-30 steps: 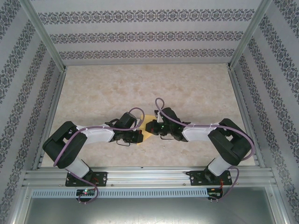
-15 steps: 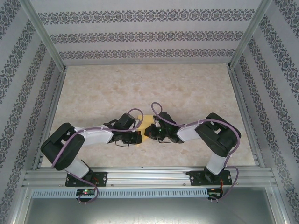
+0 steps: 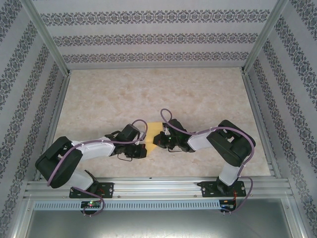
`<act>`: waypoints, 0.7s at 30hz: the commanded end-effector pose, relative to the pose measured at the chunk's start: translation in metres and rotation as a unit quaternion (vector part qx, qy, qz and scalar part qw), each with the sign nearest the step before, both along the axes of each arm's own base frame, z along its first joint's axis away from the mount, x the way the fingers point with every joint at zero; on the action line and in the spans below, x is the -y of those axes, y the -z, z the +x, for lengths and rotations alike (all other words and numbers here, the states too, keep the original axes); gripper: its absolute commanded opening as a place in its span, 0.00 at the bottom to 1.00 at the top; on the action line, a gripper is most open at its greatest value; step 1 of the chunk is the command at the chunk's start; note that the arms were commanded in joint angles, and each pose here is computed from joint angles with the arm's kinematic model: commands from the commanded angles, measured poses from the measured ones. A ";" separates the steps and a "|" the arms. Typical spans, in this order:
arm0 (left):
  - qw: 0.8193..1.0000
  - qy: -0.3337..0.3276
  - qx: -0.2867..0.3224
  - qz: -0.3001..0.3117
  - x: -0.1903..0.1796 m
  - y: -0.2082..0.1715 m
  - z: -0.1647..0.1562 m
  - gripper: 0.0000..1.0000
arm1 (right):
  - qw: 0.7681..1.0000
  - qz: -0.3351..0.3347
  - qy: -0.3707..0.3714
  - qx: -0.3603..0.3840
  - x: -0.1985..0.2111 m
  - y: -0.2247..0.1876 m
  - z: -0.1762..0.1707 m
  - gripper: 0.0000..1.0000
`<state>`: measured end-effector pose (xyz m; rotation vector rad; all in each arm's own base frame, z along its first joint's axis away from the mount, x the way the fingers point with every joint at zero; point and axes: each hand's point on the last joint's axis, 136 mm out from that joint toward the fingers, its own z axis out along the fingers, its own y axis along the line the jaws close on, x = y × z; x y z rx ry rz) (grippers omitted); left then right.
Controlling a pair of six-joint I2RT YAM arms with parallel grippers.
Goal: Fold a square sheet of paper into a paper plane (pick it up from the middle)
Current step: Third fold the triangle at the center of the table.
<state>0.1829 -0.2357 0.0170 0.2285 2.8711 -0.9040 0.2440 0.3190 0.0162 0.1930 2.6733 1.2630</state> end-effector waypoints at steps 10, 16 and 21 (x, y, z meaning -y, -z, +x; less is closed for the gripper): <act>1.000 -0.007 0.018 0.022 -0.017 -0.032 -0.010 0.04 | 0.998 -0.052 0.023 -0.024 0.018 0.021 -0.004 0.02; 0.997 -0.027 0.069 0.029 -0.010 -0.050 0.022 0.08 | 1.000 -0.011 0.009 0.003 0.003 -0.011 0.004 0.09; 0.994 -0.033 0.086 0.051 -0.004 -0.053 0.046 0.09 | 0.998 -0.037 0.026 0.043 0.021 -0.045 0.013 0.22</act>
